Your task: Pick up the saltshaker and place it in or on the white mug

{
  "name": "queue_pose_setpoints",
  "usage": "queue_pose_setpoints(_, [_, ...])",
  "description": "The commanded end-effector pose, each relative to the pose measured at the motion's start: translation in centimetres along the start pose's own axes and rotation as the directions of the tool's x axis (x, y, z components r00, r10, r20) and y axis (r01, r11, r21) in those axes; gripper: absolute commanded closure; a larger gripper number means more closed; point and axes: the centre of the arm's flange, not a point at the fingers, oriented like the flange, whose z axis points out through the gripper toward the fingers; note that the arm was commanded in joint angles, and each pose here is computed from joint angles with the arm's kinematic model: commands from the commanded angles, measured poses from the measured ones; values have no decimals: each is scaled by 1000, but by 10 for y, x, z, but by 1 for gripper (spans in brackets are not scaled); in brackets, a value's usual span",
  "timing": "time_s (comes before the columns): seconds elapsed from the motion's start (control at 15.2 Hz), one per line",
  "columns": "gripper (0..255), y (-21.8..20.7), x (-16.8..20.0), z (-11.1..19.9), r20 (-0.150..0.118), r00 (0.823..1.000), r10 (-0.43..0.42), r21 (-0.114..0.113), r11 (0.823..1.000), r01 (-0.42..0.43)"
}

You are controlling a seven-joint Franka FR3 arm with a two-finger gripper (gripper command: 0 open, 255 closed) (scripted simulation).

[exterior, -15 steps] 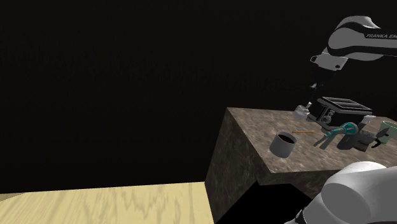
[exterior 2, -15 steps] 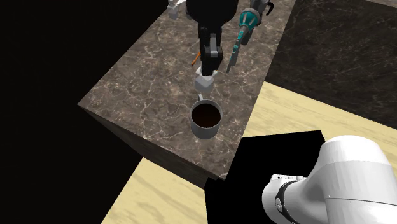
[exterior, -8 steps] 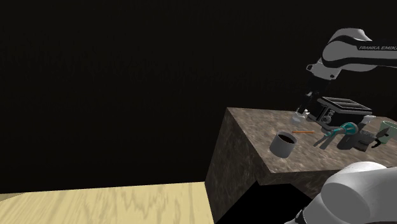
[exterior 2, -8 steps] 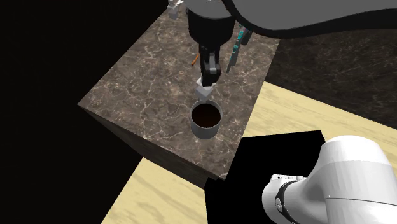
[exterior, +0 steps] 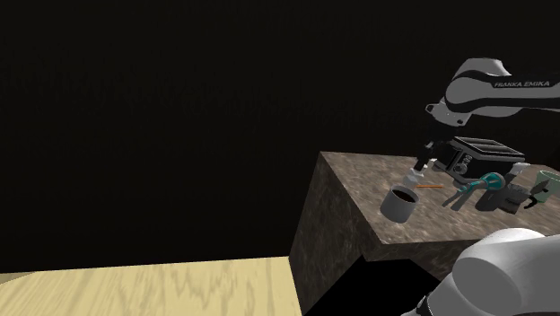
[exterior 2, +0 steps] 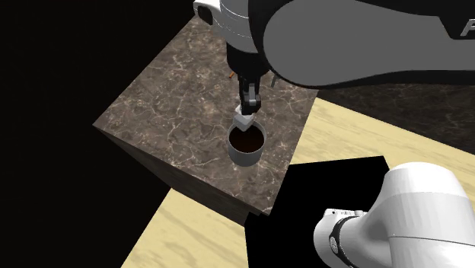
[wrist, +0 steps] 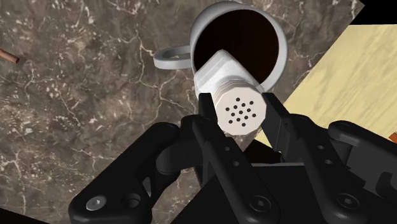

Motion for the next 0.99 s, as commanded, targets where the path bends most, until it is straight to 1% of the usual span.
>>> queue_pose_setpoints(0.0, [255, 0, -1, 10, 0, 1000, 0, 0, 1000, 0])
queue_pose_setpoints(0.13, [255, 0, -1, 21, 0, 1000, 0, 0, 1000, 0])
queue_pose_setpoints(0.66, [255, 0, -1, 21, 0, 1000, 0, 0, 1000, 0])
queue_pose_setpoints(0.73, [0, 0, -1, 21, 0, 1000, 0, 0, 1000, 0])
queue_pose_setpoints(0.92, [0, 0, -1, 21, 0, 1000, 0, 0, 1000, 0])
